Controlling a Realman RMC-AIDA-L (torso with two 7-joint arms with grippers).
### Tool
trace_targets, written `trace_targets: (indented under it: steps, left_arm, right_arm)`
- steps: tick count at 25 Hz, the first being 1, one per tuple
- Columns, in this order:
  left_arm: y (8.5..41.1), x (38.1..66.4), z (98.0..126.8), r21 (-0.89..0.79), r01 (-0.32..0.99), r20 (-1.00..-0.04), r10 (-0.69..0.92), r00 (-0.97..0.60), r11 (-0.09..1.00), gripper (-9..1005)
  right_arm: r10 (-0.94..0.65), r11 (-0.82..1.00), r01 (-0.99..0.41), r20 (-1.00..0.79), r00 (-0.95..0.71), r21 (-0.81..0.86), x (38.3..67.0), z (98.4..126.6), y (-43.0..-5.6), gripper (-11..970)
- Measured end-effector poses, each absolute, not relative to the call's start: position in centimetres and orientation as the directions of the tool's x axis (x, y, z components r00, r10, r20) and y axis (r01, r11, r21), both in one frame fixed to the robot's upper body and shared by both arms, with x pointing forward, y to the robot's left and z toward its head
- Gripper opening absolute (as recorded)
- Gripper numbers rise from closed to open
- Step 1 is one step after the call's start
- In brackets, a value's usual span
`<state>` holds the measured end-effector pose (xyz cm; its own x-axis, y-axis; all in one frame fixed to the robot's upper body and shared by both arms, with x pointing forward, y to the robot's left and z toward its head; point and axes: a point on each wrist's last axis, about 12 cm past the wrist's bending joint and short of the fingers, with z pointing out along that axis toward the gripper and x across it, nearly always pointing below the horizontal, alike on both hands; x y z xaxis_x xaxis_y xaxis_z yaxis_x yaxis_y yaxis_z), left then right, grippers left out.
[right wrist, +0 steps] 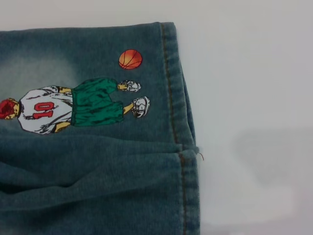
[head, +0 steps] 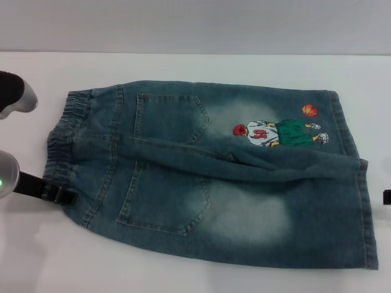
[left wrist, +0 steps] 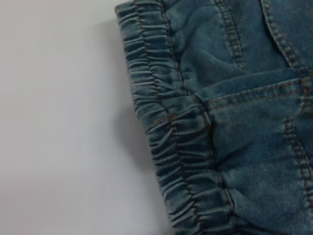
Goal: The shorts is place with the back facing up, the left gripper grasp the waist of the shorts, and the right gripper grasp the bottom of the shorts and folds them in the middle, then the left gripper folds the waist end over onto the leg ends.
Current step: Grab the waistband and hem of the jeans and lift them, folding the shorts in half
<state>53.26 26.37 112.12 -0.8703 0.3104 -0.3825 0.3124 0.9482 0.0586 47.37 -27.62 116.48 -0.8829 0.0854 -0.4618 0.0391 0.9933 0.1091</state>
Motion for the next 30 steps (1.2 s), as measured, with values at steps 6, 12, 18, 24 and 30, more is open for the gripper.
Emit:
trace_targets:
  steps: [6, 12, 18, 24, 30]
  left_arm:
    - [26.32, 53.28, 112.10, 0.060, 0.306, -0.381, 0.305, -0.873, 0.950, 747]
    - [26.44, 53.28, 112.07, 0.068, 0.302, -0.379, 0.305, -0.874, 0.951, 746]
    - [26.23, 53.24, 111.95, 0.068, 0.305, -0.375, 0.308, -0.875, 0.950, 745]
    - [26.27, 53.19, 111.77, 0.067, 0.304, -0.368, 0.306, -0.878, 0.950, 744]
    - [26.19, 53.26, 112.10, 0.070, 0.307, -0.379, 0.310, -0.872, 0.949, 743]
  right_arm:
    - [0.082, 0.994, 0.036, -0.461, -0.884, 0.107, 47.31, 116.58, -27.58, 693]
    - [0.080, 0.994, 0.036, -0.458, -0.886, 0.105, 47.26, 116.58, -27.60, 693]
    - [0.071, 0.994, 0.026, -0.458, -0.886, 0.104, 47.25, 116.61, -27.41, 692]
    - [0.066, 0.994, 0.021, -0.458, -0.887, 0.103, 47.22, 116.61, -27.30, 692]
    - [0.065, 0.994, 0.019, -0.462, -0.885, 0.103, 47.18, 116.72, -27.27, 691]
